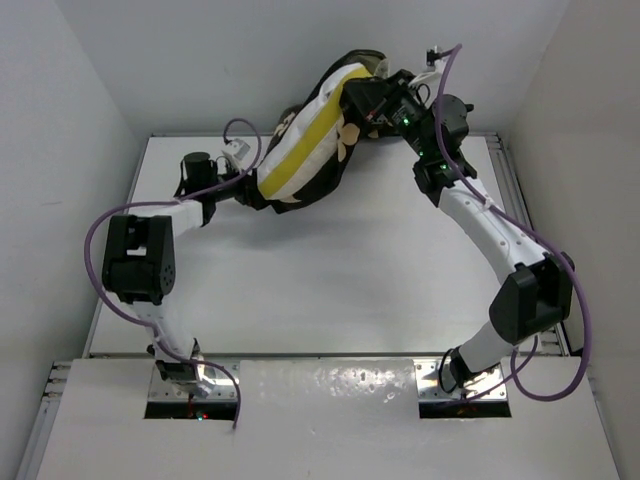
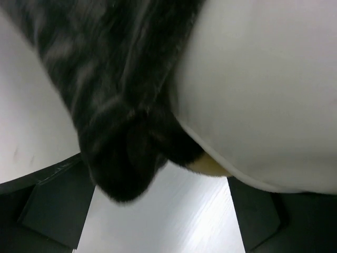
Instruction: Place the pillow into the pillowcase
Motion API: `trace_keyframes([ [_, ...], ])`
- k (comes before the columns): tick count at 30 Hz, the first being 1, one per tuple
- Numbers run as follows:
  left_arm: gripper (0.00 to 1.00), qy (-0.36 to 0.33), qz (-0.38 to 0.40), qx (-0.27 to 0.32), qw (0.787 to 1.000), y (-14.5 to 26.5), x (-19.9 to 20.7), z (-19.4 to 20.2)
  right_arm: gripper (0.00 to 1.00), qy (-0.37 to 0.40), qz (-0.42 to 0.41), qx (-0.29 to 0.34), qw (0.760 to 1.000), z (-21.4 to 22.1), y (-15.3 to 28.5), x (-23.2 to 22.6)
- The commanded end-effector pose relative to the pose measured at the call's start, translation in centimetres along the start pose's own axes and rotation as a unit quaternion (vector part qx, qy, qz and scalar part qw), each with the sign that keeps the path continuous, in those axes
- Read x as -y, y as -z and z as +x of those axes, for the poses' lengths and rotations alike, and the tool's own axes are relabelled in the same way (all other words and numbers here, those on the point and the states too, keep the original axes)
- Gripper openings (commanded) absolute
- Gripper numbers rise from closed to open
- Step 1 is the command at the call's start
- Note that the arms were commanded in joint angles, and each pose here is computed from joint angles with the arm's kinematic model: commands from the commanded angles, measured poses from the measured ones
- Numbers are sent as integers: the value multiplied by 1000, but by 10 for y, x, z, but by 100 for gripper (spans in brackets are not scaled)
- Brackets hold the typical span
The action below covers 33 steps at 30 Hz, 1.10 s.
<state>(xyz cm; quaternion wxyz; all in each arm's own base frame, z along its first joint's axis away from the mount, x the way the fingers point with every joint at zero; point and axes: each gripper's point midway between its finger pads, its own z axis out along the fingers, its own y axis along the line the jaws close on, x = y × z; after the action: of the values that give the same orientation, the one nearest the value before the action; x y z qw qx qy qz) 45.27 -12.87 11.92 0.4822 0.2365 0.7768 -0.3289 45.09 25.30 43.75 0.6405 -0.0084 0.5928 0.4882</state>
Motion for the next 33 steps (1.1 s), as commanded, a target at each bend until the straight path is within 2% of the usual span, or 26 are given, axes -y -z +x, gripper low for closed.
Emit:
trace_keyframes([
  [1,100,4,23,102,994,-16,-7,-59,0,56,-72,90,992,-71,3,-65],
  [2,96,21,30,117,992,-9,-17,-68,0,59,-70,88,992,-72,3,-66],
  [3,91,15,72,134,988,-13,-11,-70,0,64,-65,82,992,-71,3,-64],
  [4,86,68,104,140,982,-14,-1,-77,0,62,-65,82,993,-70,3,-65],
  [6,54,59,169,157,971,-17,22,-92,0,61,-60,85,993,-71,3,-63],
  [7,18,90,185,153,967,-17,27,-97,0,60,-58,84,993,-70,2,-63],
  [8,6,88,205,148,963,-24,41,-105,0,60,-58,84,993,-70,1,-64],
  [9,0,100,214,138,962,-23,44,-105,0,62,-55,80,993,-70,1,-64],
  [10,0,124,221,133,958,-19,46,-110,0,68,-55,84,993,-76,-1,-67],
  [12,0,102,237,146,955,9,46,-137,0,92,-28,71,993,-78,-4,-58],
  [13,0,121,243,144,952,24,45,-152,0,115,-30,100,988,-113,-3,-72],
  [14,0,98,231,160,955,52,36,-191,0,124,-16,103,987,-122,-8,-65],
  [15,0,87,218,162,958,66,28,-209,0,143,-9,142,979,-172,-1,-77],
  [16,0,28,187,194,962,106,20,-267,0,151,-9,166,974,-199,3,-83],
  [17,0,90,160,172,968,118,5,-282,0,146,-6,177,973,-214,-1,-76],
  [18,0,39,128,190,973,137,-4,-309,0,172,-20,234,957,-269,22,-105],
  [19,0,-46,98,231,967,191,21,-371,0,183,-26,255,949,-288,32,-115],
  [20,0,-49,95,263,959,214,30,-390,0,201,-32,282,938,-308,48,-128],
  [22,0,-87,66,303,947,249,45,-408,0,206,-18,284,936,-309,60,-124],
  [23,0,-72,51,295,951,260,45,-407,0,219,-11,279,935,-306,65,-120],
  [24,0,-87,49,288,952,262,49,-405,0,216,7,247,945,-285,66,-100],
  [27,0,-56,66,252,964,247,46,-381,0,186,48,165,967,-235,58,-40],
  [29,0,-70,60,265,960,256,41,-390,0,162,41,139,976,-226,54,-26],
  [30,0,-68,56,281,956,274,47,-399,0,167,33,157,973,-244,55,-36],
  [32,0,-117,32,305,945,299,70,-417,0,203,1,201,958,-274,65,-75],
  [33,0,-165,7,306,938,308,74,-422,0,227,-18,231,946,-295,75,-106],
])
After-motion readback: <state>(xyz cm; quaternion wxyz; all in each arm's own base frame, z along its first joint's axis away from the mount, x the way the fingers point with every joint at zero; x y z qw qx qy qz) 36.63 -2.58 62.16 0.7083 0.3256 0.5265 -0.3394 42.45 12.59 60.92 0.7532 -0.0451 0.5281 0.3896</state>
